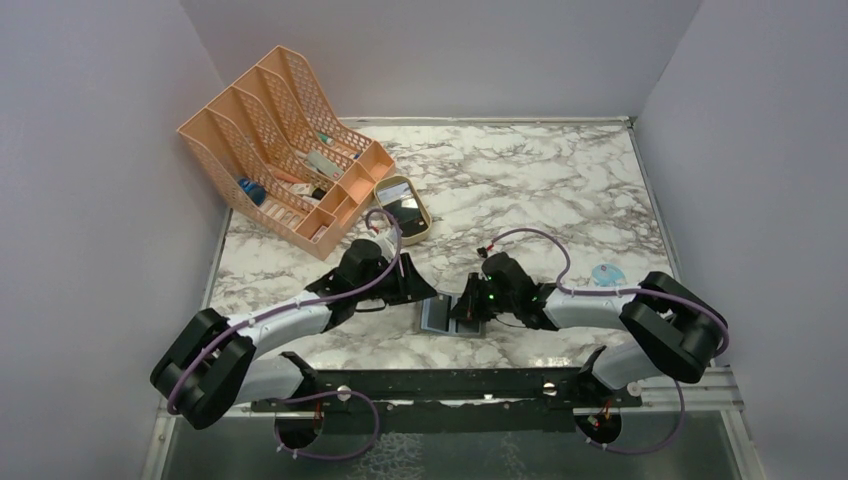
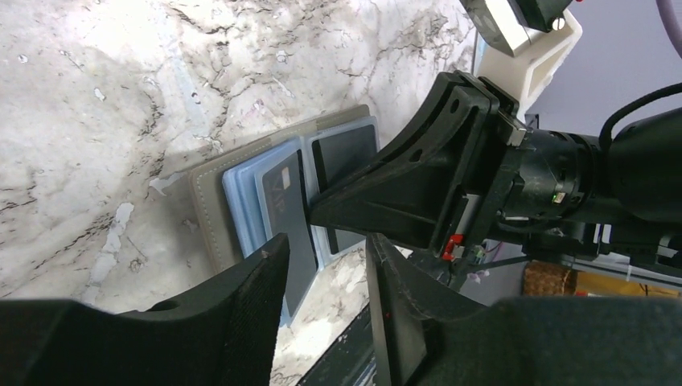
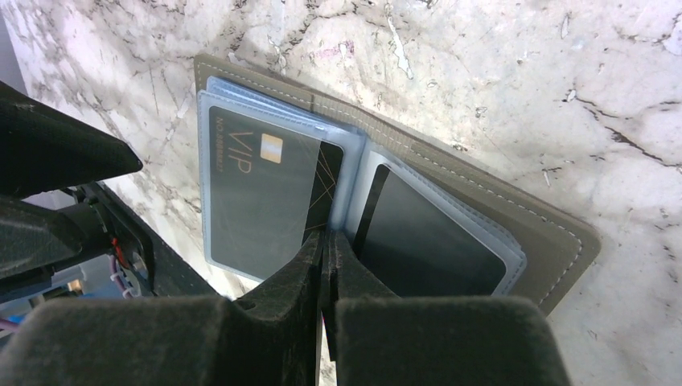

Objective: Put the credit cards into the card holder
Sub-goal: Turn over the card slot in the card holder.

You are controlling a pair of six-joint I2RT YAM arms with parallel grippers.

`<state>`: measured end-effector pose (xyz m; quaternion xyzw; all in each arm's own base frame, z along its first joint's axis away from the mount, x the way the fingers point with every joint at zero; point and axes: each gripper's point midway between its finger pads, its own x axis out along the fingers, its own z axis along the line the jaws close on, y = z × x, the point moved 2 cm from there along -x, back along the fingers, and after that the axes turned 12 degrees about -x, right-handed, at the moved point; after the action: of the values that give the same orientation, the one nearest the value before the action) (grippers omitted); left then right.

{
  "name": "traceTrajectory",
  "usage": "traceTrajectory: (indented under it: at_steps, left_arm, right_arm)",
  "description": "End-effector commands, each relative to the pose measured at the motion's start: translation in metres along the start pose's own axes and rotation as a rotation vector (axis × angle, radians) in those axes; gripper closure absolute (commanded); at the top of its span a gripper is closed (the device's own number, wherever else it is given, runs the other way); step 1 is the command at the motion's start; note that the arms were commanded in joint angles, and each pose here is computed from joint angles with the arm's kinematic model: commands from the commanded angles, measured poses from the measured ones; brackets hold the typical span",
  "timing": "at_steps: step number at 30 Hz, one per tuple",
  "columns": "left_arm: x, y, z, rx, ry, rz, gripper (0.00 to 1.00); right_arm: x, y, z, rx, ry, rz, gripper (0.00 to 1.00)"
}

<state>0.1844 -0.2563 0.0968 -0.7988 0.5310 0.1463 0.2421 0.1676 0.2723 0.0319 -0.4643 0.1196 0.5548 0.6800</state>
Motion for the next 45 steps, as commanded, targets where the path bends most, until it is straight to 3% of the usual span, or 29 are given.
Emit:
traceTrajectory:
  at_steps: [1,21,45]
  left_arm:
    - [0.000,0.006,-0.006,-0.005,0.048,0.027,0.56]
    - [0.012,0.018,0.012,-0.020,0.008,0.089,0.55]
    - [0.010,0.015,0.017,0.005,-0.032,0.067,0.50]
  right_arm:
    - [0.003,0.013,-0.013,-0.001,0.044,0.027,0.96]
    - [0.003,0.014,-0.014,0.004,0.045,0.029,0.96]
    - [0.003,0.014,-0.014,0.001,0.047,0.029,0.96]
